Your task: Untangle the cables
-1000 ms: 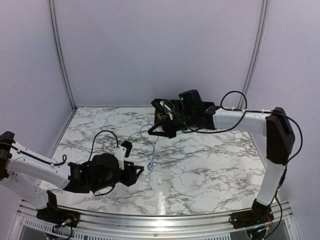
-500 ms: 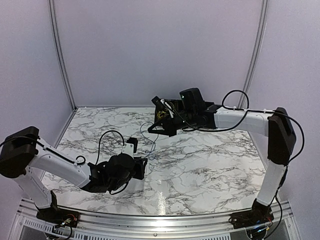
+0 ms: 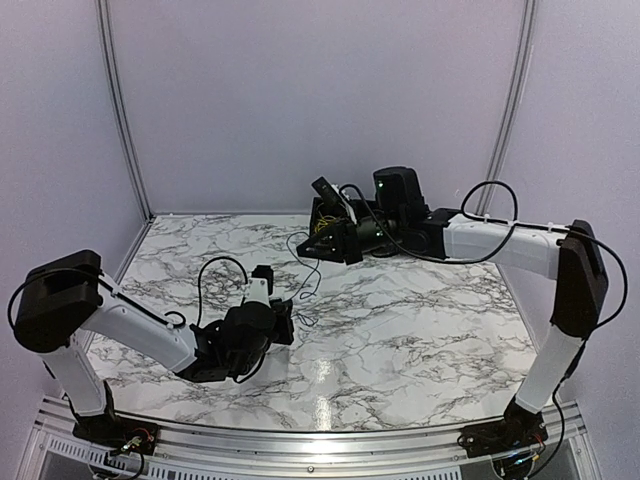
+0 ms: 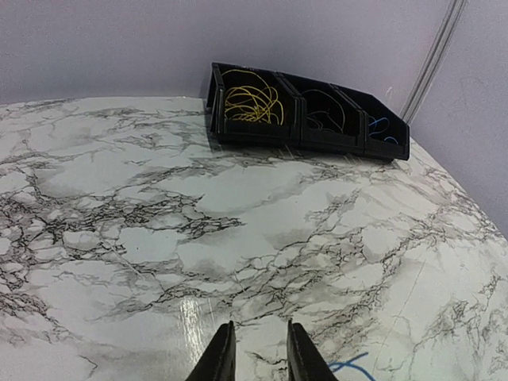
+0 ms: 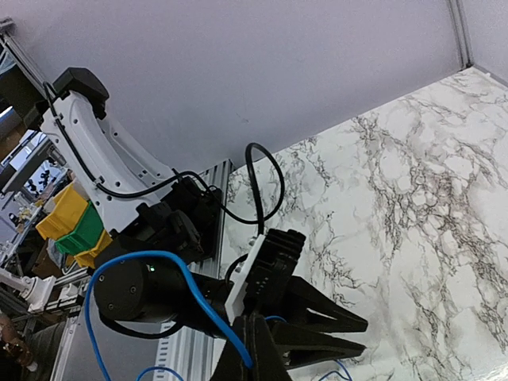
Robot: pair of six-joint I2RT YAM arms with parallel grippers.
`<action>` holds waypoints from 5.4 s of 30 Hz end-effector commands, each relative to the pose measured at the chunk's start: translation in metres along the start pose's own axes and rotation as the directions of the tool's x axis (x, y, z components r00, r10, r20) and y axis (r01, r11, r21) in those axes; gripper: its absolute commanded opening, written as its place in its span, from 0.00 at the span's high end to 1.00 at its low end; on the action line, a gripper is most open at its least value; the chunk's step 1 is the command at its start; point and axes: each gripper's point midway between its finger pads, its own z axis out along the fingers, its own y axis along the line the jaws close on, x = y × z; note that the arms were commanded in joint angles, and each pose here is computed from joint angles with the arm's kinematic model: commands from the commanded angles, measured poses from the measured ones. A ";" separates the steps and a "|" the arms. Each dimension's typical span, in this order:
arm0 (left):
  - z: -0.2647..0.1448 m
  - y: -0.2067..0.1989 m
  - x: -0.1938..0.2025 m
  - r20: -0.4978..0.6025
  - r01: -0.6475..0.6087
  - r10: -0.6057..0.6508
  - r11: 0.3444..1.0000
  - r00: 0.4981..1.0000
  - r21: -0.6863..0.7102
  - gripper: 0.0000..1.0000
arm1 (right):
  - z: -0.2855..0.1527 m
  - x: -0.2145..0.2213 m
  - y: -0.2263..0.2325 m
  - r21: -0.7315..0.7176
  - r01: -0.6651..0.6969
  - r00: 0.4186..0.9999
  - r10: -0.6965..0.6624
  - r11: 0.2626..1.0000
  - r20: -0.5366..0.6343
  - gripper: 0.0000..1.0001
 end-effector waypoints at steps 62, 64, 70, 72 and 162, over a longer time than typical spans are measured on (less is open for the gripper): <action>-0.018 0.006 0.065 -0.201 0.060 -0.023 0.982 0.979 0.179 0.54 | -0.336 -0.178 -0.198 0.827 0.089 0.887 -0.421 0.555 0.187 1.00; -0.019 0.005 0.065 -0.203 0.065 -0.027 0.981 0.979 0.183 0.54 | -0.346 -0.172 -0.211 0.839 0.065 0.891 -0.410 0.541 0.196 1.00; -0.021 0.004 0.066 -0.214 0.078 -0.036 0.978 0.976 0.193 0.54 | -0.373 -0.143 -0.267 0.868 -0.020 0.908 -0.355 0.496 0.224 1.00; -0.022 0.005 0.066 -0.216 0.082 -0.039 0.978 0.976 0.193 0.54 | -0.373 -0.132 -0.285 0.867 -0.036 0.917 -0.330 0.497 0.226 1.00; -0.036 0.033 0.015 -0.224 -0.052 0.070 0.995 0.972 0.084 0.47 | -0.345 0.001 -0.193 0.926 0.025 0.998 -0.059 0.378 -0.003 0.27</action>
